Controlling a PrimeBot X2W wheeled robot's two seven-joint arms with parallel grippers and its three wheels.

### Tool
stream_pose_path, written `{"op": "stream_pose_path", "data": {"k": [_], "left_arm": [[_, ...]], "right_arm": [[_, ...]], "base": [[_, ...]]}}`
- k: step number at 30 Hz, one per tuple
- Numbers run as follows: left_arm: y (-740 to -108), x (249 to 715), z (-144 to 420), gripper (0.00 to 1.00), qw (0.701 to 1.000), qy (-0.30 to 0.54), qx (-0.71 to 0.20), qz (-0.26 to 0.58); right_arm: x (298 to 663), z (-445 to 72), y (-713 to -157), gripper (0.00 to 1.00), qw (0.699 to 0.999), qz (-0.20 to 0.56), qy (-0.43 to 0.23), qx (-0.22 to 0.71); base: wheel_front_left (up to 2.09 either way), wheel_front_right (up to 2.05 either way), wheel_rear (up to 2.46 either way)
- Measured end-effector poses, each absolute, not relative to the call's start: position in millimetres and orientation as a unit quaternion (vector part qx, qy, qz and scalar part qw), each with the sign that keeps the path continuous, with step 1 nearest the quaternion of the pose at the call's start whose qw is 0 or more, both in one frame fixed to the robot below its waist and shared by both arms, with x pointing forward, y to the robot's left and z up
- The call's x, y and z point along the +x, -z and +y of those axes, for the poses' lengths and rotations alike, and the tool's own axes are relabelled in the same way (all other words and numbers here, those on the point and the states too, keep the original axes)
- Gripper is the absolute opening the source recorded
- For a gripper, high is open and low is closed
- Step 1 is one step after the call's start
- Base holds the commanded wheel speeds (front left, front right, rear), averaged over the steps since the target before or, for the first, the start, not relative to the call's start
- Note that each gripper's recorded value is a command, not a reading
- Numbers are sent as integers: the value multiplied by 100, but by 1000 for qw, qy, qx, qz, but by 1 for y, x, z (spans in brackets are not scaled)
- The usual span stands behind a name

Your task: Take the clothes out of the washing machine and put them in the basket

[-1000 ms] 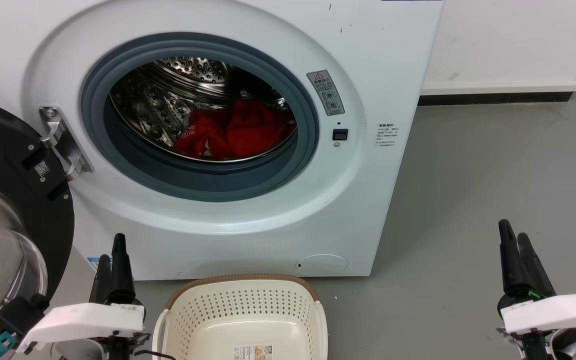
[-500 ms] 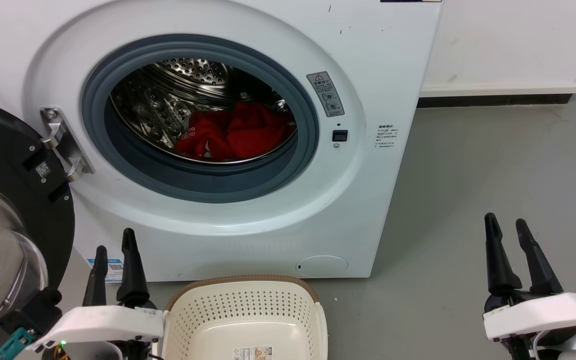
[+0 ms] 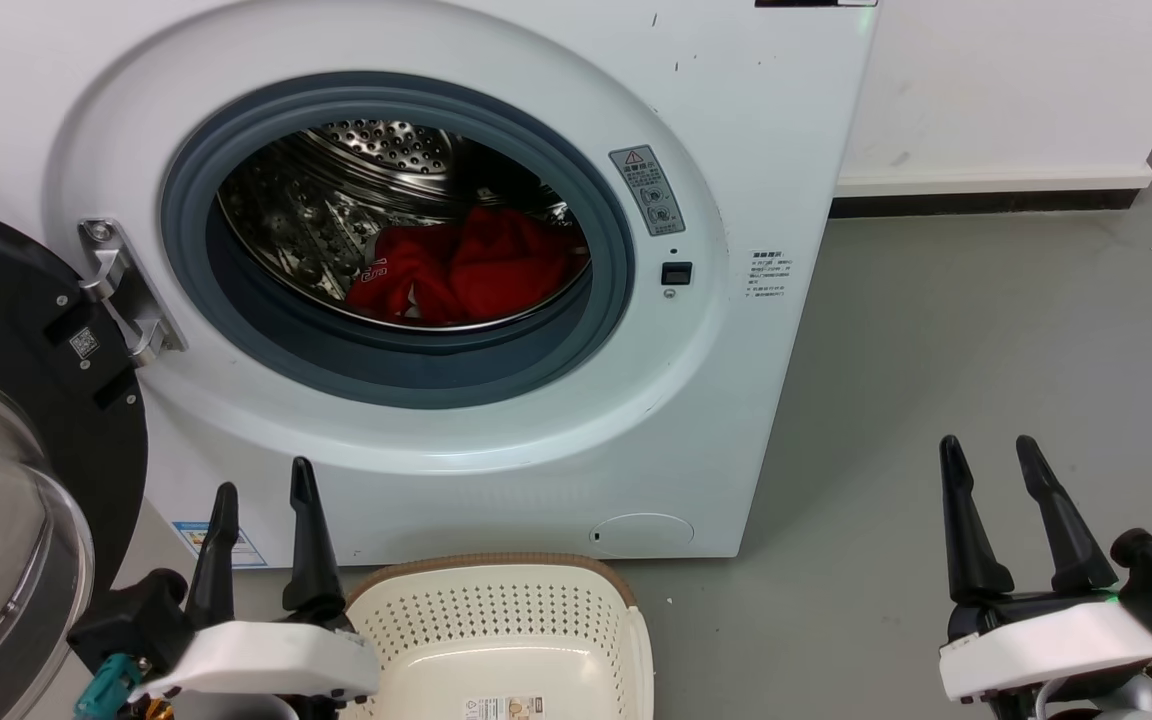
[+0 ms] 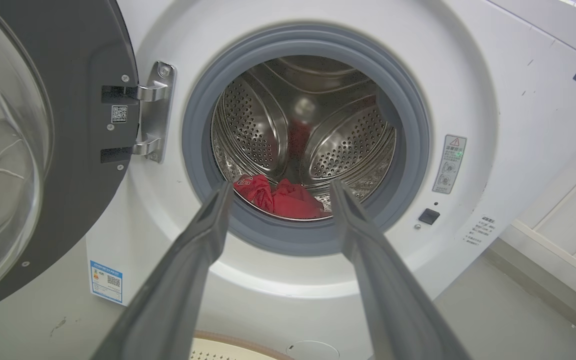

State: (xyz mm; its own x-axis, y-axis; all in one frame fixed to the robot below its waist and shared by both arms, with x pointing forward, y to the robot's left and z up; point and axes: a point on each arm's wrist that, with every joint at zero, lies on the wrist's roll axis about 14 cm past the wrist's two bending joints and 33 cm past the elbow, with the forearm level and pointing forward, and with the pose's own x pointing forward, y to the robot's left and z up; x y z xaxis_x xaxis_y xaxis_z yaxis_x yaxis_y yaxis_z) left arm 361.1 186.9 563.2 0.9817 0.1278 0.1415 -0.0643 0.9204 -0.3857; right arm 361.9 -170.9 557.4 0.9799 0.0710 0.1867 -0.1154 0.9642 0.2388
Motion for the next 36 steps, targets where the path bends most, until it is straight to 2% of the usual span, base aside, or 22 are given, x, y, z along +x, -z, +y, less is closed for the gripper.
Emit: {"op": "stream_pose_path", "data": {"k": [8, 18, 23, 36], "left_arm": [[-534, 354, 181, 100, 986, -46, -157, -43], [-540, 351, 172, 100, 995, -33, -64, -64], [-520, 345, 169, 100, 997, -28, -66, -35], [-531, 343, 161, 100, 997, 10, -36, -67]], "right_arm": [[356, -167, -551, 100, 992, -83, -51, 75], [352, -164, -548, 100, 995, -86, -57, 11], [351, -169, -548, 100, 995, -88, -50, -5], [345, -170, -545, 100, 994, -91, -50, -39]], "base": [[0, 0, 0], [0, 0, 0], [0, 0, 0], [0, 0, 0]]}}
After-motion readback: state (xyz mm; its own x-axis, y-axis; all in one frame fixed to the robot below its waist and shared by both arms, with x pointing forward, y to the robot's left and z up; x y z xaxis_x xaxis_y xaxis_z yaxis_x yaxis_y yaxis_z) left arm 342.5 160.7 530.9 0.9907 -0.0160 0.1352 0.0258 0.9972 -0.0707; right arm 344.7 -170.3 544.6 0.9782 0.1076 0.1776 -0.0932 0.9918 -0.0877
